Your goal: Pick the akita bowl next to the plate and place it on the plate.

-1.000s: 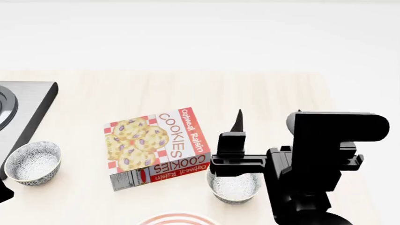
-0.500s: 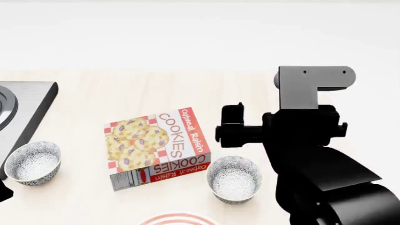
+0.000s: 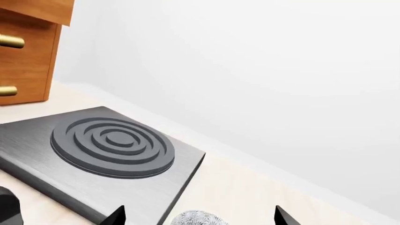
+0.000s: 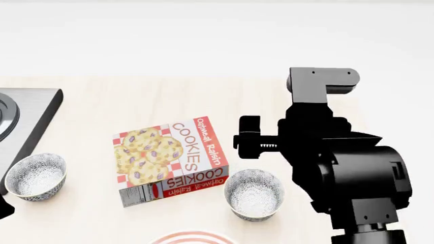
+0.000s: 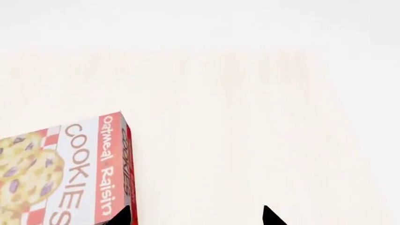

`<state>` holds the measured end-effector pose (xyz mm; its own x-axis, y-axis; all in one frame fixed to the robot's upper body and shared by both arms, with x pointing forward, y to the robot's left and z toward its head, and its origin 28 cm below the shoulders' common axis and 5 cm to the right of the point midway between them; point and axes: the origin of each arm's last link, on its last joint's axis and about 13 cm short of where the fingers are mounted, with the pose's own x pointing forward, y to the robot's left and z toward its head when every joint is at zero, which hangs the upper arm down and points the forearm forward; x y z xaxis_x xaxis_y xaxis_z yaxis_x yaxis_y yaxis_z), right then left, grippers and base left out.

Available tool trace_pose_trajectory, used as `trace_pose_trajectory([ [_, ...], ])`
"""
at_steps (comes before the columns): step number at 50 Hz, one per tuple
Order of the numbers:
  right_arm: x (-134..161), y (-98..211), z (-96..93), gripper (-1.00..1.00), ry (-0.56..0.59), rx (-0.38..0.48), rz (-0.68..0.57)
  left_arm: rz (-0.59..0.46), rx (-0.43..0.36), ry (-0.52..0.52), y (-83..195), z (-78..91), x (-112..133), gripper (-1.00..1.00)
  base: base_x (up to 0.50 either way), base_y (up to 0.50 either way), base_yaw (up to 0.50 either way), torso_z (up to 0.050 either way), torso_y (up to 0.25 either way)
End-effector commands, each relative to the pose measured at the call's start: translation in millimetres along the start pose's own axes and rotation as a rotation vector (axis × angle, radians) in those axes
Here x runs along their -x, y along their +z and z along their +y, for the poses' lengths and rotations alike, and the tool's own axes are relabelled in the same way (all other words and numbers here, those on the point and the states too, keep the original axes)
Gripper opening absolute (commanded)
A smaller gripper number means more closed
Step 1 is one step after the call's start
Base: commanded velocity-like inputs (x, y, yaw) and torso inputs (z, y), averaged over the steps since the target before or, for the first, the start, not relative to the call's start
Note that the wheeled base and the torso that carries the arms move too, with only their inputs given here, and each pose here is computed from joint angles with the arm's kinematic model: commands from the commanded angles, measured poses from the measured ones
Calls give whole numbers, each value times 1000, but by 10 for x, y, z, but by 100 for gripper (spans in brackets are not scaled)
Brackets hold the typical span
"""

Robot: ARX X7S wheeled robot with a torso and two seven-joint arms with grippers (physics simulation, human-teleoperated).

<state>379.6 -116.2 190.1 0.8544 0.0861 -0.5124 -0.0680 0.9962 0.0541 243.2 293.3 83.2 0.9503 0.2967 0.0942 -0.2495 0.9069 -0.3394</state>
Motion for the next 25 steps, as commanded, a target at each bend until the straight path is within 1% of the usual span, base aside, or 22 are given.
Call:
trace_pose_trajectory([
  [1,-154,-30,-21,100,6,-34,114,-1,0,0,1,-2,-2,100,0,0,0,0,0],
  [5,-200,-56,-43,100,3,-38,138,-1,0,0,-19,6,-10,100,0,0,0,0,0],
  [7,-219,-55,-47,100,13,-73,181,-1,0,0,-15,5,-6,100,0,0,0,0,0],
  [13,-236,-62,-24,100,39,-72,214,-1,1,0,-21,10,-7,100,0,0,0,0,0],
  [19,-298,-102,-35,100,13,-79,239,-2,0,0,-20,8,-6,100,0,0,0,0,0],
  [20,-305,-125,-40,100,8,-93,248,-2,-1,0,-15,5,-2,100,0,0,0,0,0],
  [25,-320,-191,-56,100,8,-98,269,-3,0,1,-7,1,-2,100,0,0,0,0,0],
])
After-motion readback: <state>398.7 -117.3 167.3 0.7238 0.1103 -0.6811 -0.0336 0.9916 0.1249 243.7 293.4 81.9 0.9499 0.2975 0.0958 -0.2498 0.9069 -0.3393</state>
